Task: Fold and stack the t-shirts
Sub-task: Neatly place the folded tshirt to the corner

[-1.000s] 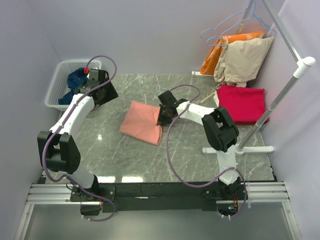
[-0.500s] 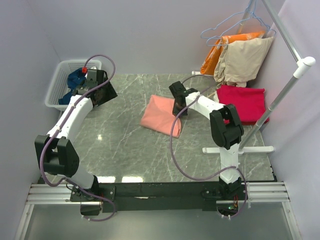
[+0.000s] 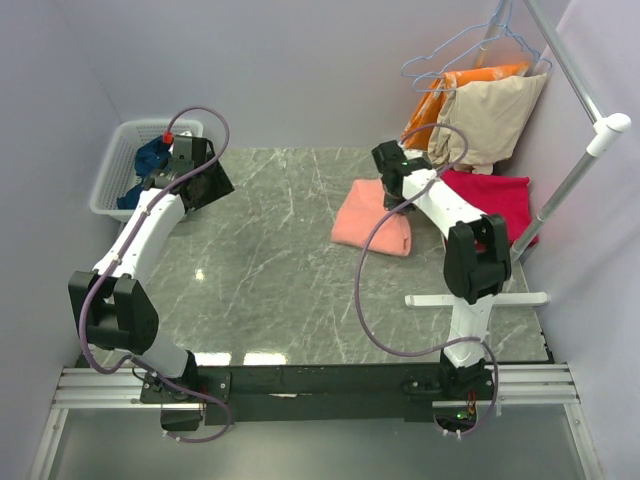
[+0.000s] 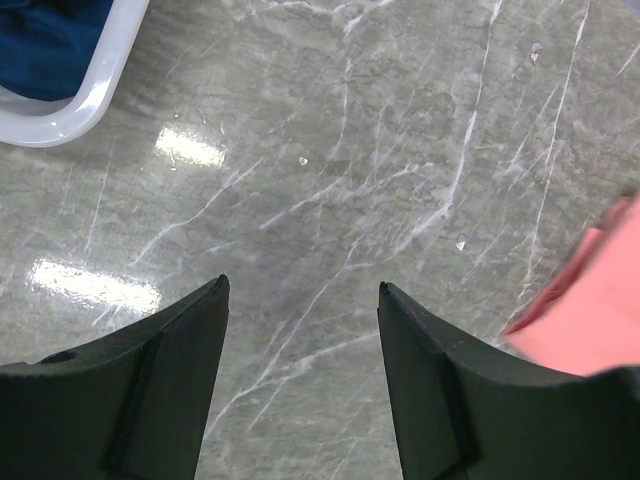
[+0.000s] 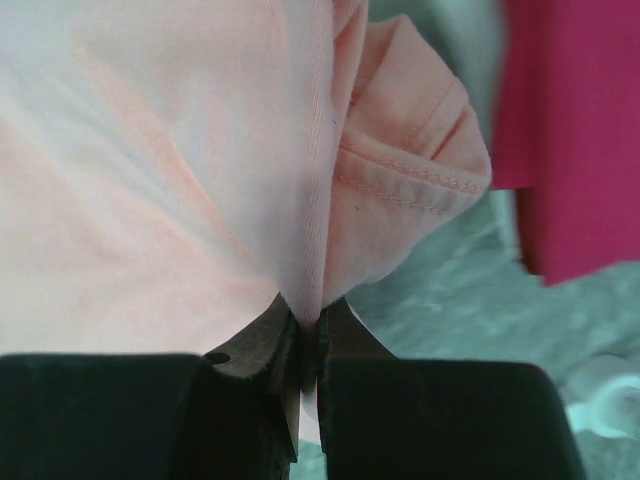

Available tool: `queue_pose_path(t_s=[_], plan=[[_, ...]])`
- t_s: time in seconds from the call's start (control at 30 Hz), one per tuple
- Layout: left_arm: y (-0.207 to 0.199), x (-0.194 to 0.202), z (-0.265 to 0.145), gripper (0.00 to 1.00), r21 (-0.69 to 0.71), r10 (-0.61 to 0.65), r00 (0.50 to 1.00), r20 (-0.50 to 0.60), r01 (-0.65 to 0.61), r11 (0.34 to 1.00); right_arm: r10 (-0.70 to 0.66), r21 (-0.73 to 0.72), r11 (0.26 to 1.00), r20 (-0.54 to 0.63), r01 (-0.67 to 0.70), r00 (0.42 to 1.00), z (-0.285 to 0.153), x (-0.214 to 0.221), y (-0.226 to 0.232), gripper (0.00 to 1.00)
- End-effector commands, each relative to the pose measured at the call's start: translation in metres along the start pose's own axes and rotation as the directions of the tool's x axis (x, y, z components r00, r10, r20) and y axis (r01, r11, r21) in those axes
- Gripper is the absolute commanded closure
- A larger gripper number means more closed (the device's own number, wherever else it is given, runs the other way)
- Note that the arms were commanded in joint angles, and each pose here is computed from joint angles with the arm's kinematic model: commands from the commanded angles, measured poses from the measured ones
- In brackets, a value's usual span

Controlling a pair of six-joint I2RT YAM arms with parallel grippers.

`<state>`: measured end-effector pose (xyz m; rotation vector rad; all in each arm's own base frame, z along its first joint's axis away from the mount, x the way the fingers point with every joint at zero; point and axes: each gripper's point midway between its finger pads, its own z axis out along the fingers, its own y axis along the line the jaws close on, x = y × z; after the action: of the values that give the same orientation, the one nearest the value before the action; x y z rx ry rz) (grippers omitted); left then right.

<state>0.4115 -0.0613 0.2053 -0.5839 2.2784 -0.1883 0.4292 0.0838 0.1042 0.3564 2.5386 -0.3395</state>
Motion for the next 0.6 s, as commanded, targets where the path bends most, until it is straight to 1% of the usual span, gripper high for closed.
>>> queue_pose_path(t_s=[0.0, 0.17, 0.23, 0.3, 0.33, 0.4, 0.5, 0.57], plan=[[-0.004, -0.017, -0.007, 0.33, 0.011, 0.015, 0.999, 0.045, -0.016, 1.000, 0.058, 0.142, 0.986, 0.194, -0.086, 0.979, -0.046, -0.059, -0.066, 1.00], [-0.003, -0.015, -0.003, 0.34, 0.002, 0.023, 0.999, 0.038, -0.023, 1.000, 0.097, 0.238, 0.958, 0.258, -0.160, 0.961, -0.058, -0.081, -0.115, 1.00], [-0.003, -0.016, -0.002, 0.34, 0.002, 0.023, 0.999, 0.037, -0.023, 1.000, 0.129, 0.272, 0.938, 0.298, -0.214, 0.946, -0.067, -0.092, -0.137, 1.00], [-0.003, -0.013, 0.001, 0.34, -0.003, 0.026, 0.999, 0.028, -0.026, 1.000, 0.159, 0.278, 0.925, 0.336, -0.259, 0.928, -0.075, -0.101, -0.152, 1.00], [-0.003, -0.013, 0.001, 0.34, -0.003, 0.026, 0.999, 0.028, -0.026, 1.000, 0.178, 0.302, 0.907, 0.354, -0.293, 0.918, -0.076, -0.106, -0.165, 1.00], [-0.003, -0.012, 0.003, 0.34, -0.004, 0.026, 0.999, 0.023, -0.026, 1.000, 0.200, 0.298, 0.897, 0.383, -0.326, 0.902, -0.082, -0.117, -0.177, 1.00], [-0.004, -0.010, 0.005, 0.34, -0.001, 0.026, 1.000, 0.016, -0.026, 1.000, 0.218, 0.333, 0.871, 0.396, -0.361, 0.892, -0.077, -0.132, -0.195, 1.00], [-0.003, -0.010, 0.006, 0.34, -0.004, 0.026, 1.000, 0.011, -0.026, 1.000, 0.225, 0.396, 0.835, 0.389, -0.383, 0.893, -0.074, -0.133, -0.211, 1.00]])
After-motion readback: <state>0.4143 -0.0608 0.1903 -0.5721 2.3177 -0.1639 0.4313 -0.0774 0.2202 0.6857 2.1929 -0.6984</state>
